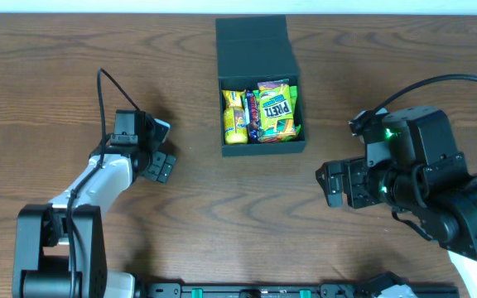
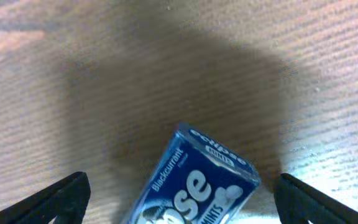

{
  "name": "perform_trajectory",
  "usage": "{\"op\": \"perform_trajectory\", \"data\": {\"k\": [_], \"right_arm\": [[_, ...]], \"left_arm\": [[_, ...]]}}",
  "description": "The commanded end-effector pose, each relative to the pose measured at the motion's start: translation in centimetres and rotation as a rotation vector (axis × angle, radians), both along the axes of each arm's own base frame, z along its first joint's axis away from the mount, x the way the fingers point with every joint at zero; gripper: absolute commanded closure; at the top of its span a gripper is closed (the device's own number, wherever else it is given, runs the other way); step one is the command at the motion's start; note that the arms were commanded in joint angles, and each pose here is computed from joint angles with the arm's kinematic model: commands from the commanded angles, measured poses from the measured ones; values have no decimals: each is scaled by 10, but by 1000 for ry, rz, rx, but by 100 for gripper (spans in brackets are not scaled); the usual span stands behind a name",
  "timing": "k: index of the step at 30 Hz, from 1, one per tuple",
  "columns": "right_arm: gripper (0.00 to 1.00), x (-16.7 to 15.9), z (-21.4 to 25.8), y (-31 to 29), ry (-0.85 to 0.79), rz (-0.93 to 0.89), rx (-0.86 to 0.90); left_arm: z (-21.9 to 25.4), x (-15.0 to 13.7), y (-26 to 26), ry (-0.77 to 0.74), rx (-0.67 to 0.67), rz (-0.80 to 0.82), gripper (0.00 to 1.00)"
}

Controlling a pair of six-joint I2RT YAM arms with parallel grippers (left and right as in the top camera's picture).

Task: Pack container
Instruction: 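Lift the Eclipse tin and carry it toward the box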

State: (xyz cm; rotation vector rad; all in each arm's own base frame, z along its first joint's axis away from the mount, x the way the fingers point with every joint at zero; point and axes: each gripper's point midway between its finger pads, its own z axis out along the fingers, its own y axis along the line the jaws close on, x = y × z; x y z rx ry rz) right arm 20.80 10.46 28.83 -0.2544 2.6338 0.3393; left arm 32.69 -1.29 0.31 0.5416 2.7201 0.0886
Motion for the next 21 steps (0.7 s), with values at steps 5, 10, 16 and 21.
{"op": "perform_trajectory", "data": {"k": [5,10,16,21], "right_arm": [[1,1,3,-2,-12,-1,-1],[1,1,3,-2,-12,-1,-1],[1,1,3,-2,-12,-1,0],[1,1,3,-2,-12,-1,-1]], "left_arm": [[-7,-3,2,19,8,-2,35],[-7,-3,3,19,12,-1,51],[-6,-2,7,13,30,20,65],[6,12,6,-26,-24,138,86]]}}
